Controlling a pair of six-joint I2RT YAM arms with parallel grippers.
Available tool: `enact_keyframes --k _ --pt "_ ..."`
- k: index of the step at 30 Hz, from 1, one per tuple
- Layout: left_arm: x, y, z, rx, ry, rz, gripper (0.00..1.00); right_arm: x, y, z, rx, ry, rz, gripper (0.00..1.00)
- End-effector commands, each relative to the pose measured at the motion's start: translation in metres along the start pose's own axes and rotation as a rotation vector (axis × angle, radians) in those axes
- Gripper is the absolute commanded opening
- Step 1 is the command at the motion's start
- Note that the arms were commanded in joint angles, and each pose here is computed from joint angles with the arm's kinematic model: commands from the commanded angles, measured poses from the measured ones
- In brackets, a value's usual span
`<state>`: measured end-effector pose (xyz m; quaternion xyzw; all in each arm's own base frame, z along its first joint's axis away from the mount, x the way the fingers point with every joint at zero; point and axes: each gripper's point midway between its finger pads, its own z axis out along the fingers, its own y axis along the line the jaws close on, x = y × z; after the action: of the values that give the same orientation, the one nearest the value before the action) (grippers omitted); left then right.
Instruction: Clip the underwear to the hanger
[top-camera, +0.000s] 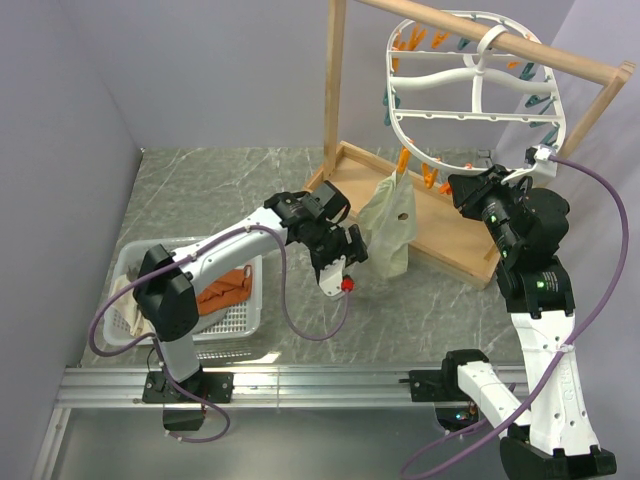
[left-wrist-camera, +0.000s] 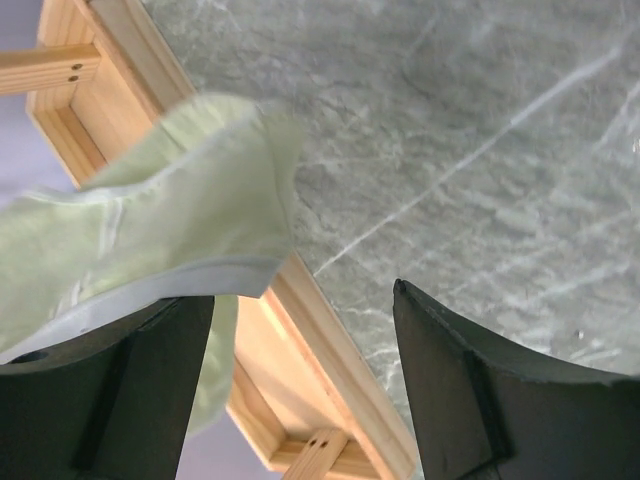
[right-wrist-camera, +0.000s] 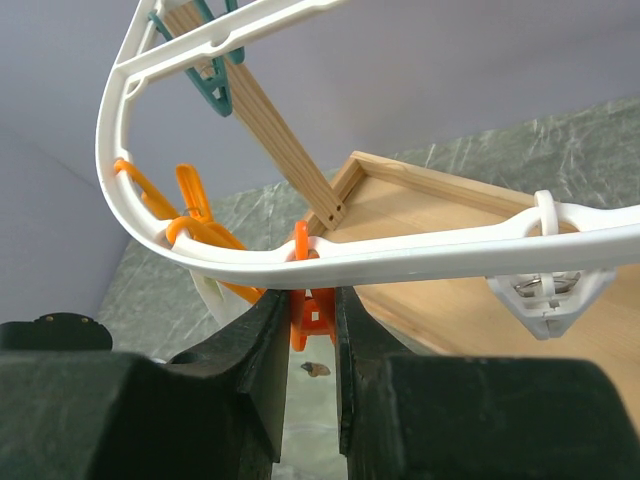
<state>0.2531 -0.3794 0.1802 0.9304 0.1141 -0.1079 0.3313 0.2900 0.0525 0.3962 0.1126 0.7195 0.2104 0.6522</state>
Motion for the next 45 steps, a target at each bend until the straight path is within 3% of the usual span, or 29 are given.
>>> enact_keyframes --k 1,5,12,23,31,37,45 --pt "-0.004 0.0 -0.018 0.022 0.037 0.122 0.77 -0.013 0.009 0.0 -0.034 -0.049 -0.013 0.0" --pt "-0.003 -0.019 -0.011 0.113 0.04 0.086 0.75 -0.014 0.01 0.0 -0.038 -0.05 -0.011 0.0" --pt "0.004 -0.016 -0.016 0.021 0.045 0.093 0.73 -0.015 0.01 0.0 -0.041 -0.05 -0.016 0.0" --pt "-0.003 0.044 -0.039 -0.29 0.08 0.35 0.79 -0.011 0.009 0.003 -0.038 -0.038 -0.012 0.0" --pt "0.019 0.087 -0.031 -0.482 0.227 0.587 0.82 -0.01 0.009 0.004 -0.038 -0.032 -0.007 0.0" --pt "0.015 0.109 -0.035 -0.628 0.235 0.64 0.79 -0.009 0.008 0.003 -0.035 -0.03 -0.01 0.0" --pt "0.005 0.105 -0.037 -0.655 0.208 0.647 0.78 -0.01 0.01 0.003 -0.042 -0.031 -0.006 0.0"
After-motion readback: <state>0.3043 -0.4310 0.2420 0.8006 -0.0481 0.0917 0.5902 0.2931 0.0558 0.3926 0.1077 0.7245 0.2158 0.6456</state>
